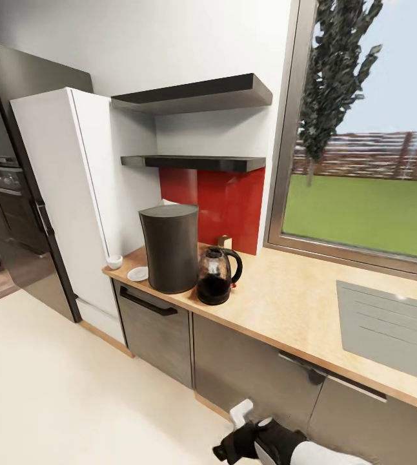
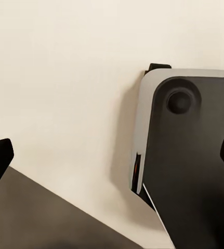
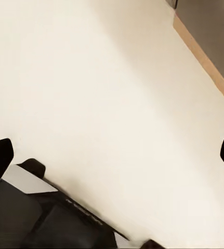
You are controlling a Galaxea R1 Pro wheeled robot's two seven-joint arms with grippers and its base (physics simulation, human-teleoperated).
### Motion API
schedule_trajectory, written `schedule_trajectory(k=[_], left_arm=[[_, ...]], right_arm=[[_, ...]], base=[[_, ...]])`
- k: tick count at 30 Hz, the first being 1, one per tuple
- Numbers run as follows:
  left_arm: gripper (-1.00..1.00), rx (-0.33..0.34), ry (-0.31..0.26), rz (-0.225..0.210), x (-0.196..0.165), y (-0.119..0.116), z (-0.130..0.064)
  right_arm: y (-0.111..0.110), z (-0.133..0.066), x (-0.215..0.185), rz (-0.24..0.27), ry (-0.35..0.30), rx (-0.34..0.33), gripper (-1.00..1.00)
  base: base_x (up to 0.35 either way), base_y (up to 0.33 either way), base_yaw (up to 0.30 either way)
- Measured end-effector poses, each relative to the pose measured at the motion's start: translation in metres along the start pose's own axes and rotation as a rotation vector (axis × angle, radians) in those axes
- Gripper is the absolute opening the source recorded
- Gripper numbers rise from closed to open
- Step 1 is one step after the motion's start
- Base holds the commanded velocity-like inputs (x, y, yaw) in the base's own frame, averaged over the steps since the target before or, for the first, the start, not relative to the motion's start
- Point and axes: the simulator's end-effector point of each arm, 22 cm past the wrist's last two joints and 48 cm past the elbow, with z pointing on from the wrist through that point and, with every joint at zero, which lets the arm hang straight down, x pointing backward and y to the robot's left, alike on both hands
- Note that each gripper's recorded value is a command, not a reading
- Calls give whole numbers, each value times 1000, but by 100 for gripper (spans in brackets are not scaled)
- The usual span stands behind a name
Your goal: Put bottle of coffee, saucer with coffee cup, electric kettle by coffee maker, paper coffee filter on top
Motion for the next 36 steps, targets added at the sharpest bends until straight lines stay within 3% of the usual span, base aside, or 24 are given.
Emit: schedule_trajectory(k=[8, 12, 16, 21, 31, 32, 33, 36], left_arm=[[100, 6, 4, 8, 2, -3, 0], [100, 14, 9, 10, 4, -8, 0], [100, 14, 7, 14, 3, -9, 0], [100, 13, 6, 15, 3, -8, 0], [100, 10, 6, 7, 3, -7, 0], [100, 10, 6, 6, 3, -7, 0], [100, 10, 6, 5, 3, -7, 0], [100, 10, 7, 4, 3, -7, 0]], right_arm=[[45, 8, 130, 73, 156, -36, 100], [56, 1, 199, 110, 239, -22, 100], [55, -7, 239, 124, 267, -8, 100], [29, -13, 255, 122, 276, 72, 100], [29, -13, 257, 142, 274, 87, 100], [28, -14, 257, 154, 272, 89, 100], [27, -13, 256, 201, 264, 95, 100], [26, -13, 255, 247, 255, 101, 100]], base=[[0, 0, 0], [0, 0, 0], [0, 0, 0], [0, 0, 0], [0, 0, 0], [0, 0, 0], [0, 0, 0], [0, 0, 0]])
